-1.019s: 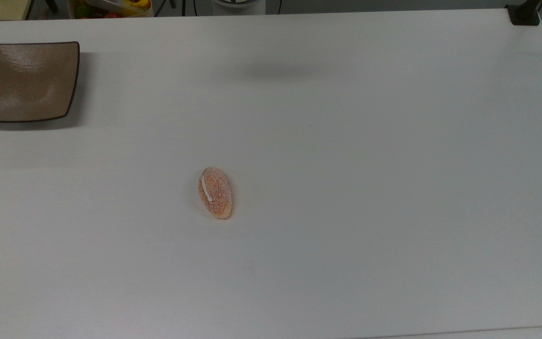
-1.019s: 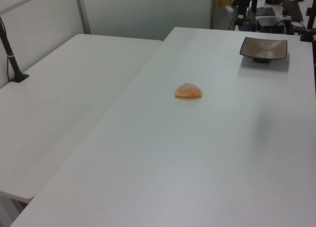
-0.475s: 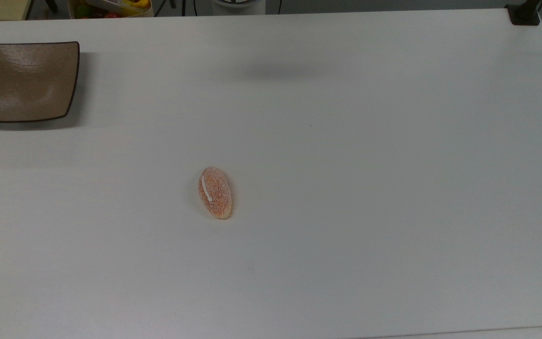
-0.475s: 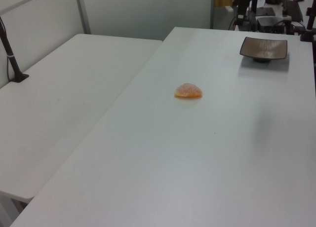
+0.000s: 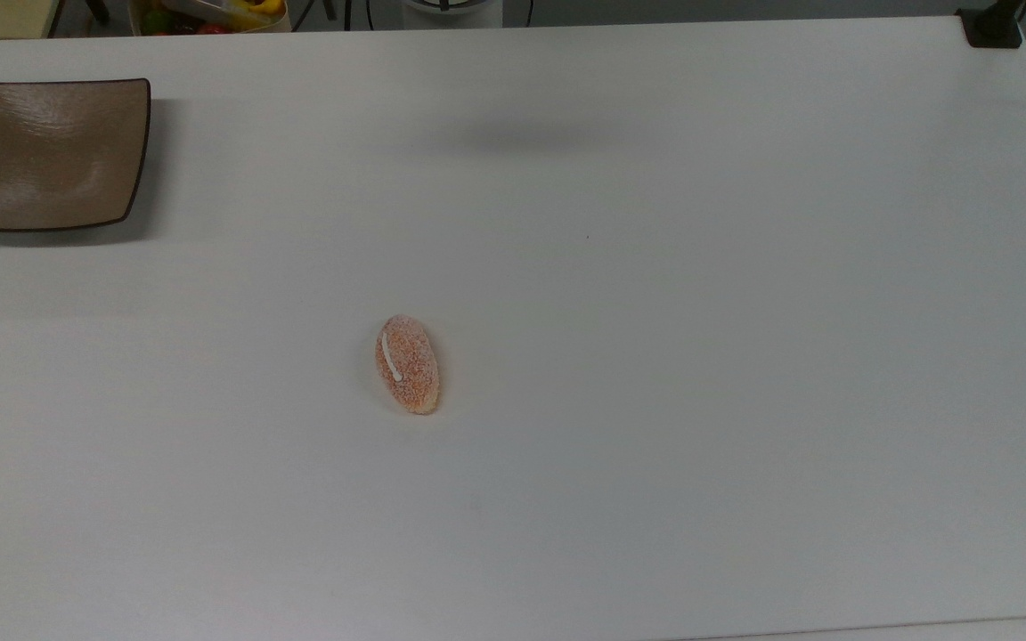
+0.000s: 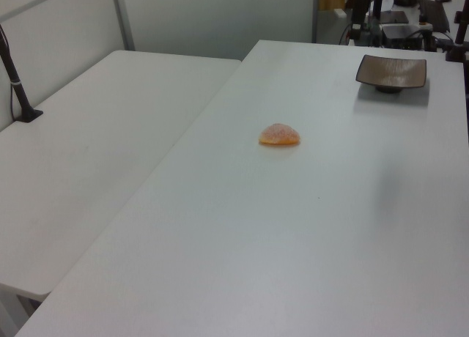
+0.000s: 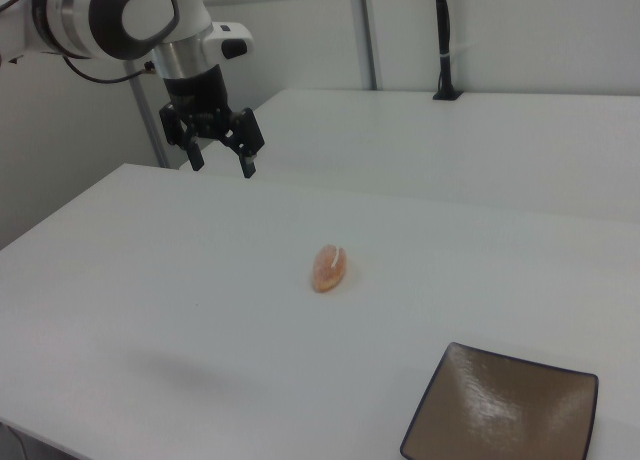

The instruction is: Bread is placed on a ceramic plate

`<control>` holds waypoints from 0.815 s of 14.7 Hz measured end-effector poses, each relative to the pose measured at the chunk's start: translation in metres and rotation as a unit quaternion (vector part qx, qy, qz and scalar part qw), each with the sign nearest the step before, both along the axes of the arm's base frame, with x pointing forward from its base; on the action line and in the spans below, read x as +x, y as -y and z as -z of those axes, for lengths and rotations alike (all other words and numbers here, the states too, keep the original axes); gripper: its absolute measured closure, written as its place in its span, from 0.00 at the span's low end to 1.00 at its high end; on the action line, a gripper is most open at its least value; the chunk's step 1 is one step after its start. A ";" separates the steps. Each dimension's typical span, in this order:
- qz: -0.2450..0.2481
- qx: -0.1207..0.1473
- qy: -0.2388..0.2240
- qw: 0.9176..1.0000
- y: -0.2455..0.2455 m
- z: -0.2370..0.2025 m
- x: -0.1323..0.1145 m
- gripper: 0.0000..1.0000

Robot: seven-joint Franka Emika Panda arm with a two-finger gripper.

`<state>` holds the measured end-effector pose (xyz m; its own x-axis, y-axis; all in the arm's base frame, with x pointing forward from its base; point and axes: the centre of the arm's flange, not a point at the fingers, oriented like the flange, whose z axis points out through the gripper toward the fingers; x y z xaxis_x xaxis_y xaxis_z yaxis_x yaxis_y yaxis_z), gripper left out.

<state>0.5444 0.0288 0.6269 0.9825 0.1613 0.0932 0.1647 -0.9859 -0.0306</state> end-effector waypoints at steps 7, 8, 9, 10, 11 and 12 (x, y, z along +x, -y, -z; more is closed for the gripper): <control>-0.004 -0.001 -0.006 1.000 -0.001 0.009 0.006 0.00; -0.006 -0.002 -0.005 1.000 -0.001 0.012 0.009 0.00; -0.006 -0.002 0.002 1.000 -0.002 0.014 0.014 0.00; -0.005 -0.002 0.015 1.000 -0.002 0.014 0.021 0.00; -0.004 -0.002 0.028 1.000 -0.001 0.015 0.028 0.00; -0.001 -0.003 0.039 0.999 0.000 0.018 0.036 0.00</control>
